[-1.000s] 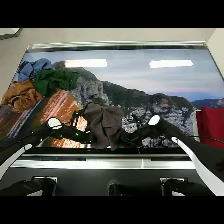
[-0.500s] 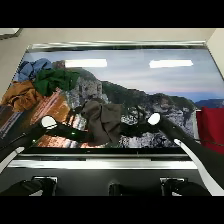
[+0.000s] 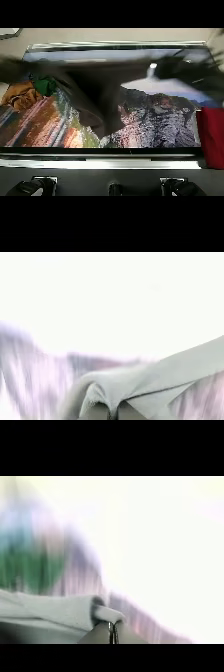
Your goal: Fold the shirts.
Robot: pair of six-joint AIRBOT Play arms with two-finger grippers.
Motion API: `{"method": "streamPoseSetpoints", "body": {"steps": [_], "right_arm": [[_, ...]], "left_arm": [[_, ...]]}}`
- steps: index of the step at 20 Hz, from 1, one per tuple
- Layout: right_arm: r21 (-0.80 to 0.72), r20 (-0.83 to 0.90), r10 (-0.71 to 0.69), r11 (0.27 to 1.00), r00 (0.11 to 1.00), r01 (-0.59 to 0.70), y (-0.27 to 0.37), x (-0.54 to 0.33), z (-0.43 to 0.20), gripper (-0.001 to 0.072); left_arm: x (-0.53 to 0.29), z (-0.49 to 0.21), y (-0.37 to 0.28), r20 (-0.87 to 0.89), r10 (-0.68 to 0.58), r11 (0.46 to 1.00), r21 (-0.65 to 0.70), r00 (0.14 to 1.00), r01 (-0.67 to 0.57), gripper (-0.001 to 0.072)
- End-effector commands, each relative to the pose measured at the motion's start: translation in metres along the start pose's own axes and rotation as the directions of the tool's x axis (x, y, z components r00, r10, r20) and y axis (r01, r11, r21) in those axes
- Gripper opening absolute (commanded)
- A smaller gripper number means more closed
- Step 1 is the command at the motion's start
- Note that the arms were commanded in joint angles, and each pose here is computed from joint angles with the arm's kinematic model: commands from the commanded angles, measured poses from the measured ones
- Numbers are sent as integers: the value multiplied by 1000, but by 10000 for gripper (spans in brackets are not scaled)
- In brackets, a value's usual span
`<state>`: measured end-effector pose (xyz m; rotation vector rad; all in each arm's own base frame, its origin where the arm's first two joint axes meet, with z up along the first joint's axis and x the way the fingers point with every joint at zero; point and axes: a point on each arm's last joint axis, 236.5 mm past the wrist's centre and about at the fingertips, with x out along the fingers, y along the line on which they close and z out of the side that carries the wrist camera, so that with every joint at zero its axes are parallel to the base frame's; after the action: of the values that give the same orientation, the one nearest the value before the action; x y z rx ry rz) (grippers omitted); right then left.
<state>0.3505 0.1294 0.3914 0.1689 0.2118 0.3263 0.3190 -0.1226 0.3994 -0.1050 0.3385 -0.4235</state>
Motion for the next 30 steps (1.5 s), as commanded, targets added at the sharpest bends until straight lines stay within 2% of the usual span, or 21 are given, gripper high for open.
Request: {"method": "streamPoseSetpoints", "body": {"steps": [1, 4, 5, 7, 10, 12, 15, 17, 20, 22, 24, 26, 27, 28, 29, 30], "right_arm": [[25, 380, -38, 999, 924, 31, -3, -127, 130, 40], [81, 482, 126, 979, 867, -187, 37, -167, 161, 40], [91, 492, 157, 969, 856, -230, 44, -170, 163, 40], [96, 474, 157, 969, 866, -229, 45, -165, 159, 40], [91, 350, 64, 991, 935, -102, 23, -134, 132, 40], [137, 173, -44, 990, 984, 21, -1, -82, 93, 40], [164, -98, -138, 975, 986, 153, -24, 32, 19, 41], [186, -263, -164, 958, 951, 217, -34, 113, -46, 41], [267, -491, -175, 902, 853, 339, -47, 203, -162, 43], [385, -577, -93, 845, 812, 371, -34, 237, -218, 44], [414, -628, -46, 826, 777, 383, -27, 255, -255, 43], [405, -652, -48, 822, 757, 401, -30, 259, -271, 44], [409, -646, -52, 819, 762, 402, -34, 259, -267, 78], [418, -638, -41, 820, 769, 390, -36, 255, -256, 310], [410, -633, -15, 841, 774, 351, -40, 245, -239, 598], [371, -637, 14, 882, 771, 290, -44, 230, -222, 683]], "left_arm": [[-144, 123, -30, 439, 6, 999, 31, 898, -22, 31], [-186, 151, -96, 566, -255, 965, 106, 784, 238, 31], [-188, 155, -100, 583, -276, 958, 103, 764, 267, 31], [-174, 157, -89, 585, -241, 968, 84, 774, 237, 31], [-108, 131, -48, 465, -113, 994, 41, 878, 105, 31], [-35, 90, -20, 286, -57, 998, -5, 956, 61, 31], [89, 12, 22, 7, -18, 995, -93, 1000, 18, 31], [169, -61, 50, -201, -7, 989, -149, 980, -24, 32], [256, -171, 75, -444, -45, 968, -240, 895, -70, 33], [290, -226, 72, -530, -128, 938, -340, 838, -71, 33], [310, -263, 61, -572, -219, 895, -441, 791, -71, 33], [316, -285, 59, -599, -256, 874, -478, 759, -82, 53], [316, -284, 63, -599, -253, 879, -470, 760, -78, 253], [313, -278, 69, -599, -251, 894, -444, 761, -55, 554], [305, -266, 84, -603, -237, 915, -402, 761, -34, 714], [293, -256, 105, -621, -206, 932, -360, 757, -41, 713]]}}
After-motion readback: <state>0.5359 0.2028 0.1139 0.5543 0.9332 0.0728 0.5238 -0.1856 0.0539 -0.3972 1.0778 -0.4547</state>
